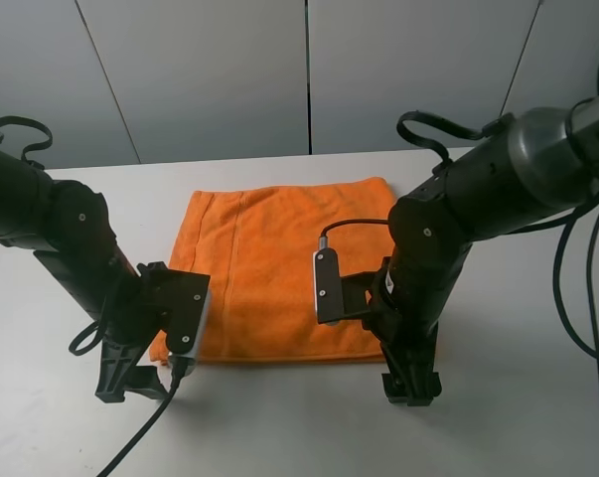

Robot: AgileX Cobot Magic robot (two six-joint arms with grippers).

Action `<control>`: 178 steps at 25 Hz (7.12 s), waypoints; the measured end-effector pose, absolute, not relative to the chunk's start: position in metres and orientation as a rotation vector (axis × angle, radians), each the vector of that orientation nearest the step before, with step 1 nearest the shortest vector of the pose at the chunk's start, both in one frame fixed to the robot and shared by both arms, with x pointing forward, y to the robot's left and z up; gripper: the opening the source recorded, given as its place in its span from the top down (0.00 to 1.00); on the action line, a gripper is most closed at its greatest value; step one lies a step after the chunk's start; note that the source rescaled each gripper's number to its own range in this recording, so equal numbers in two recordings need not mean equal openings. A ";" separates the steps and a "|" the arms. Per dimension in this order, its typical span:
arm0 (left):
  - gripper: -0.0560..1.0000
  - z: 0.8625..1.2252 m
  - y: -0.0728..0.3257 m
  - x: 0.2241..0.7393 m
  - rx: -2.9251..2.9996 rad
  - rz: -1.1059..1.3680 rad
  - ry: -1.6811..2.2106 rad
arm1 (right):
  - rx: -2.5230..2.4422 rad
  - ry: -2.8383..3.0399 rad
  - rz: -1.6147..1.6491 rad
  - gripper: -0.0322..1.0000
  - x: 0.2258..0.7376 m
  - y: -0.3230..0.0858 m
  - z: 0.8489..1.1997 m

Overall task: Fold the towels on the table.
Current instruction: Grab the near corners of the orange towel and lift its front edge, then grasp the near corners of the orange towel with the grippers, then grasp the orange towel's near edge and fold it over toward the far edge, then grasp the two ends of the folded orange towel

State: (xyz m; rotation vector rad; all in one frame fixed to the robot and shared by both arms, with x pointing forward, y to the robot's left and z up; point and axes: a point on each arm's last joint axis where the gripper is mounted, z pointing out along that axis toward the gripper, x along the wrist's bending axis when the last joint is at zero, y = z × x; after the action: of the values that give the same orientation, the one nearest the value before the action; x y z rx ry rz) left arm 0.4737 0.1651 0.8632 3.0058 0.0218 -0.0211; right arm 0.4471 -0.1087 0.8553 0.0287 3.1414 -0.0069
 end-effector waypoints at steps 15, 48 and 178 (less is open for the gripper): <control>0.62 0.862 0.163 0.482 2.983 0.104 0.073 | 0.074 3.122 0.043 0.46 0.449 -0.106 0.855; 0.95 0.917 0.166 0.470 2.905 0.149 0.237 | 0.066 2.974 0.047 0.96 0.451 -0.116 0.899; 0.02 0.960 0.224 0.600 2.215 0.708 1.440 | 1.203 2.572 0.288 0.00 0.581 -0.162 0.954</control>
State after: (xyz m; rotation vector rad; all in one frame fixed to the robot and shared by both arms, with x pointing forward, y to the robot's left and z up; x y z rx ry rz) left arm 0.6002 0.2244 0.9604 2.2153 1.4403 0.7080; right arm 0.5806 -0.1625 0.9537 1.2025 2.5717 0.2884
